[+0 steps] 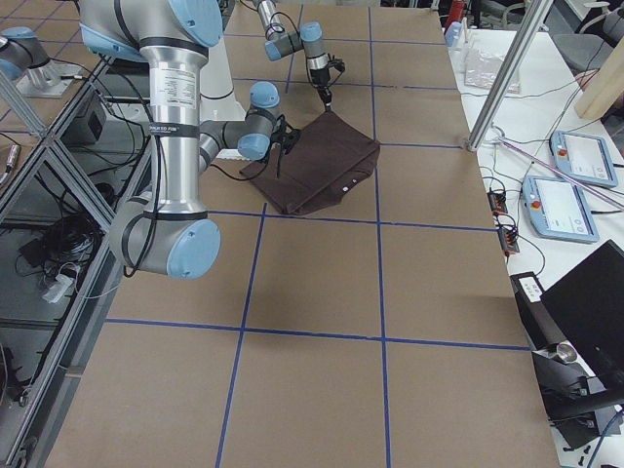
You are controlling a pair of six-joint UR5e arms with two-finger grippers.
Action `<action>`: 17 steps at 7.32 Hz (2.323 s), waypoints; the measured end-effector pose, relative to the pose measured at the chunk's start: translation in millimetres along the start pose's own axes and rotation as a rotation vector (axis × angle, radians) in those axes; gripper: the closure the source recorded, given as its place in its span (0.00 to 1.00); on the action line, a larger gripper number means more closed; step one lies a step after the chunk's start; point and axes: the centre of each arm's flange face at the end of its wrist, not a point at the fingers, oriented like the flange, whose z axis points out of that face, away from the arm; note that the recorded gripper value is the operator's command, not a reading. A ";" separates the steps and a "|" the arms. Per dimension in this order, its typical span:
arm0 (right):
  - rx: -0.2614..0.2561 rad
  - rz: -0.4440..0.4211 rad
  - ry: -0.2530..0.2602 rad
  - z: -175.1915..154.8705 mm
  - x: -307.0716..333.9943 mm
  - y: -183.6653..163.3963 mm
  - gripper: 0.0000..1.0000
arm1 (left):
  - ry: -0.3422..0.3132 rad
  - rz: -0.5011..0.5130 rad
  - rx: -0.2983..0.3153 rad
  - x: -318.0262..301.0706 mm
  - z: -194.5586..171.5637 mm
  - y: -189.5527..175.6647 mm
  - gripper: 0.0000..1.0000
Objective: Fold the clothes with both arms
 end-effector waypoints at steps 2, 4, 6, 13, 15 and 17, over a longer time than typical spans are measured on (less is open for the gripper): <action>0.006 0.004 -0.008 -3.6 -2.1 -3.3 0.00 | -0.028 0.102 0.053 -17.1 -12.7 -36.7 1.00; 0.016 0.011 -0.020 -10.1 -4.8 -9.5 0.00 | -0.062 0.156 0.139 -17.2 -12.6 -103.0 1.00; 0.031 0.021 -0.029 -14.7 -6.5 -17.6 0.00 | -0.080 0.134 0.240 33.6 6.7 -194.2 1.00; 0.132 0.026 0.017 31.1 -78.0 -41.4 0.00 | 0.058 0.163 0.233 41.6 -14.1 -250.4 0.61; 0.146 -0.158 0.115 71.3 -141.2 -30.3 0.00 | 0.083 0.172 0.195 3.2 -42.1 -227.5 0.61; 0.153 -0.388 0.194 106.7 -170.0 -18.5 0.00 | 0.078 0.173 0.188 -6.7 -43.7 -224.9 0.60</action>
